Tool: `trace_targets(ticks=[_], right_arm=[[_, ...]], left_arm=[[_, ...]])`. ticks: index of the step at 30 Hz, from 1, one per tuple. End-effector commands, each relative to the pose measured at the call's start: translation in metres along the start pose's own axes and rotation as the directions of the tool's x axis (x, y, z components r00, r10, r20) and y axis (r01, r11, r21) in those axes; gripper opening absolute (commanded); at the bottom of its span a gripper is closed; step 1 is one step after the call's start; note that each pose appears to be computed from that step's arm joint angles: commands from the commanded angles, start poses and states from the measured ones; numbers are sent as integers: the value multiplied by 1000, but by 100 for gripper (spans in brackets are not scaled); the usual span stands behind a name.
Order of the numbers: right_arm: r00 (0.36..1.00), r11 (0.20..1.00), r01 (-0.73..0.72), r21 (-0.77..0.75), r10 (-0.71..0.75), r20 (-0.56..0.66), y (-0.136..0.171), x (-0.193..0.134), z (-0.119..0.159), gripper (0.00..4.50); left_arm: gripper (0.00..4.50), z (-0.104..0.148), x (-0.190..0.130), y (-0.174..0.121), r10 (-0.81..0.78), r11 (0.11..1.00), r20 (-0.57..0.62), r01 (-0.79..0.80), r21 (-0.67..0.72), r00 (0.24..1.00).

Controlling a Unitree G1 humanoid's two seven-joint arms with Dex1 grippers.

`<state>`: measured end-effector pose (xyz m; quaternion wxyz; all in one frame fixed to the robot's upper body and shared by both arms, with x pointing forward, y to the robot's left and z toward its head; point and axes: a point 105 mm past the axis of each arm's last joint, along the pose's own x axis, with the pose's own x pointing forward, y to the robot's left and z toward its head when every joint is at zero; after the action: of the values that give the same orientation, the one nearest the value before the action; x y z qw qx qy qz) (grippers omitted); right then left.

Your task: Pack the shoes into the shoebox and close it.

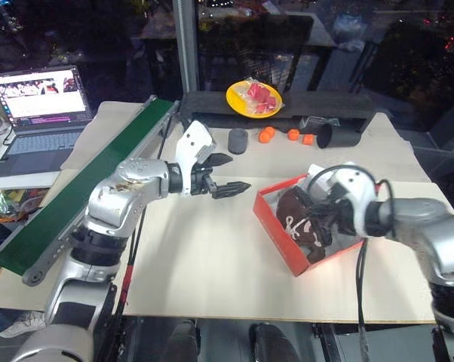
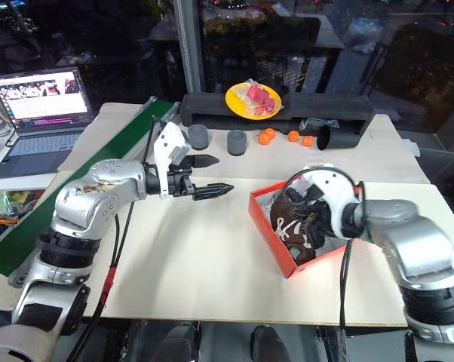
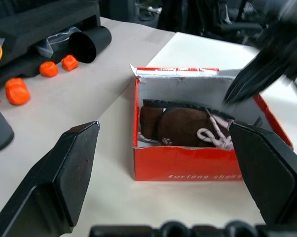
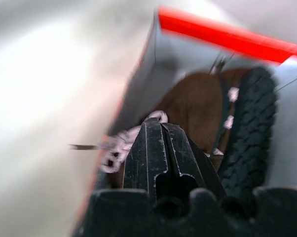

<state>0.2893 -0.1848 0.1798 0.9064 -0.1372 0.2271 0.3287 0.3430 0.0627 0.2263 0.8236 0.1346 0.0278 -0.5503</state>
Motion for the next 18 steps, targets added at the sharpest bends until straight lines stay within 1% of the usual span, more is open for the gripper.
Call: trace_targets(ticks=[1, 2, 4, 6, 9, 10, 13, 14, 17, 18], right_arm=[[988, 986, 152, 69, -149, -38, -11, -38, -19, 7], [978, 975, 204, 86, -198, -71, -15, -45, -29, 7], [937, 940, 324, 109, -303, -173, -22, -66, -61, 7], [906, 910, 395, 127, -363, -217, -24, -81, -81, 7], [870, 851, 491, 187, -468, -154, -37, -89, -90, 7], [855, 837, 517, 179, -495, -154, -40, -91, -94, 7], [811, 791, 585, 183, -565, -150, -46, -84, -118, 7], [808, 791, 588, 168, -569, -152, -46, -82, -122, 7], [820, 806, 570, 157, -570, -55, -44, -62, -123, 7], [813, 801, 579, 151, -581, -36, -46, -55, -126, 7]], left_arm=[[450, 7, 4, -11, -115, 991, -19, 116, 65, 993], [450, 6, 6, -14, -137, 988, -27, 139, 66, 990], [450, 4, 12, -22, -198, 977, -40, 201, 65, 979], [450, 3, 16, -27, -240, 968, -47, 242, 62, 970], [450, 4, 18, -28, -269, 959, -60, 273, 76, 961], [450, 4, 19, -27, -269, 958, -61, 274, 80, 961], [450, 6, 20, -25, -266, 958, -64, 271, 94, 962], [450, 6, 20, -25, -267, 958, -63, 272, 94, 962], [450, 7, 19, -26, -268, 957, -66, 274, 93, 961], [450, 7, 18, -26, -265, 958, -69, 271, 92, 962]])
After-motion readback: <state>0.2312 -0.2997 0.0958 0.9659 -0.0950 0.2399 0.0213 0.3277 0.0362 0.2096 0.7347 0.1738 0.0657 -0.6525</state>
